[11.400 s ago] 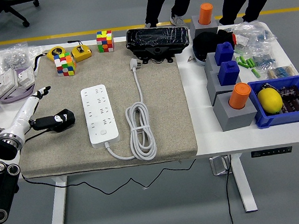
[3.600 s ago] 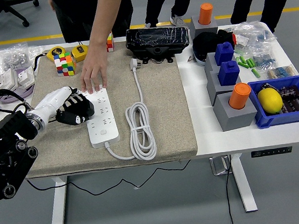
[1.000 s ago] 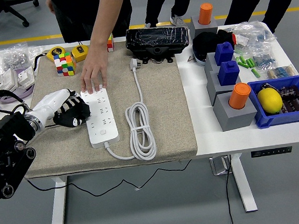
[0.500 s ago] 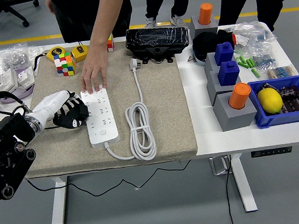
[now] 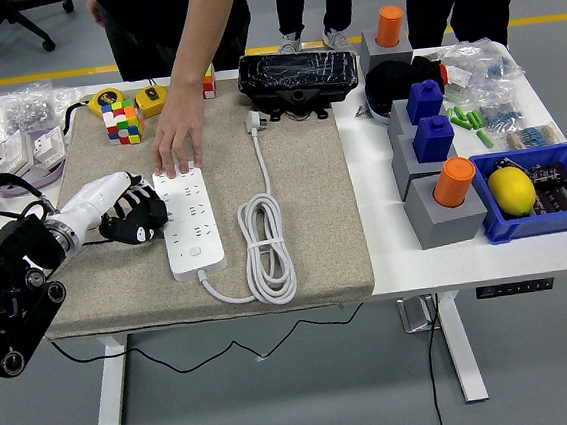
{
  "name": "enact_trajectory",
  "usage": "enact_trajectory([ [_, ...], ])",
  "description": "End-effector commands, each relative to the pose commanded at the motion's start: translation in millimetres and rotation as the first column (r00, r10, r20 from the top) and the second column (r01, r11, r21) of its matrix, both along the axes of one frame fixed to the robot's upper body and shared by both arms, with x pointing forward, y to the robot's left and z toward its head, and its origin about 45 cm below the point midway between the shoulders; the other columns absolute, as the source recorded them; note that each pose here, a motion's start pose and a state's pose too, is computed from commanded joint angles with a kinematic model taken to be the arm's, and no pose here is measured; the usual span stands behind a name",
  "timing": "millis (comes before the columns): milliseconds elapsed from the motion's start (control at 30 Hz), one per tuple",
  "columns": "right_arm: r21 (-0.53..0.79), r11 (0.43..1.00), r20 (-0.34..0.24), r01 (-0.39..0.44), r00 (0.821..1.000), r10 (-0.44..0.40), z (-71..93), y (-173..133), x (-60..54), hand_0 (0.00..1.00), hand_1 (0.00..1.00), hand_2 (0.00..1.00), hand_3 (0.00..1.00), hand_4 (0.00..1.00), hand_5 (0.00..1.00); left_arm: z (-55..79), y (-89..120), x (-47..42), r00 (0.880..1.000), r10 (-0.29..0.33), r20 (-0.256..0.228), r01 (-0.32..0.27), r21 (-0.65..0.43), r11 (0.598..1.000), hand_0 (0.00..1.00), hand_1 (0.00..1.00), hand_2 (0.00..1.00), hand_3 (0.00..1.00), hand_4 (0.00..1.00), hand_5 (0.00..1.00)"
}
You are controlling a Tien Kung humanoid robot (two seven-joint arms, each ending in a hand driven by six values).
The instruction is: Pick up the plug,place it near the board,insert it into the board,press the button
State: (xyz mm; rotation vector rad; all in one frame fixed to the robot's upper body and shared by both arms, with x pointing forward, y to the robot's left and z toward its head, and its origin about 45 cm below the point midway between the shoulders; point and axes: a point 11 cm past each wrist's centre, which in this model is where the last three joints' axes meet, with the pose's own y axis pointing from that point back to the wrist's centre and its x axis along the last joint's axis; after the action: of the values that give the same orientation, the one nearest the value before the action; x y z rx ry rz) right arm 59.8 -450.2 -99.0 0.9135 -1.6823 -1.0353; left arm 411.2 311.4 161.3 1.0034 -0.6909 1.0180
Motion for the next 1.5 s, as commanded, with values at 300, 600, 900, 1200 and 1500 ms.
enact_trajectory([
  [300,0.000,1.000,0.003,0.002,1.000,-0.002,0.2,-0.1,1.0,0.766,0.710,0.714,0.764,0.998,0.998,1.2,1.2,1.0,1.000,0.002,0.001,-0.002,0.000,1.000,0.665,0.755,0.744,0.661,0.819,0.002],
  [600,-0.001,1.000,0.002,0.002,1.000,-0.002,0.3,-0.6,0.3,0.767,0.711,0.714,0.765,0.998,0.998,1.0,1.6,0.8,1.000,-0.001,-0.007,0.001,0.003,1.000,0.673,0.758,0.759,0.669,0.827,0.002],
  [900,-0.001,1.000,0.001,0.003,1.000,-0.003,0.3,-0.7,-0.2,0.777,0.712,0.715,0.765,0.998,0.998,4.8,-1.5,0.2,0.999,-0.017,-0.027,0.017,-0.016,1.000,0.715,0.786,0.796,0.789,0.915,0.002],
  [1200,-0.002,1.000,-0.001,0.003,1.000,-0.003,0.2,-0.8,-1.0,0.779,0.712,0.715,0.765,0.998,0.998,4.6,-1.7,-0.3,0.999,-0.024,-0.048,0.023,-0.028,0.999,0.746,0.813,0.811,0.814,0.998,0.002],
  [1500,-0.003,1.000,-0.004,0.004,1.000,-0.004,0.0,-0.9,-2.3,0.779,0.712,0.715,0.765,0.998,0.998,0.7,-2.9,-4.2,0.997,-0.025,-0.073,0.019,-0.073,0.997,0.914,0.950,0.942,0.927,0.998,0.419],
])
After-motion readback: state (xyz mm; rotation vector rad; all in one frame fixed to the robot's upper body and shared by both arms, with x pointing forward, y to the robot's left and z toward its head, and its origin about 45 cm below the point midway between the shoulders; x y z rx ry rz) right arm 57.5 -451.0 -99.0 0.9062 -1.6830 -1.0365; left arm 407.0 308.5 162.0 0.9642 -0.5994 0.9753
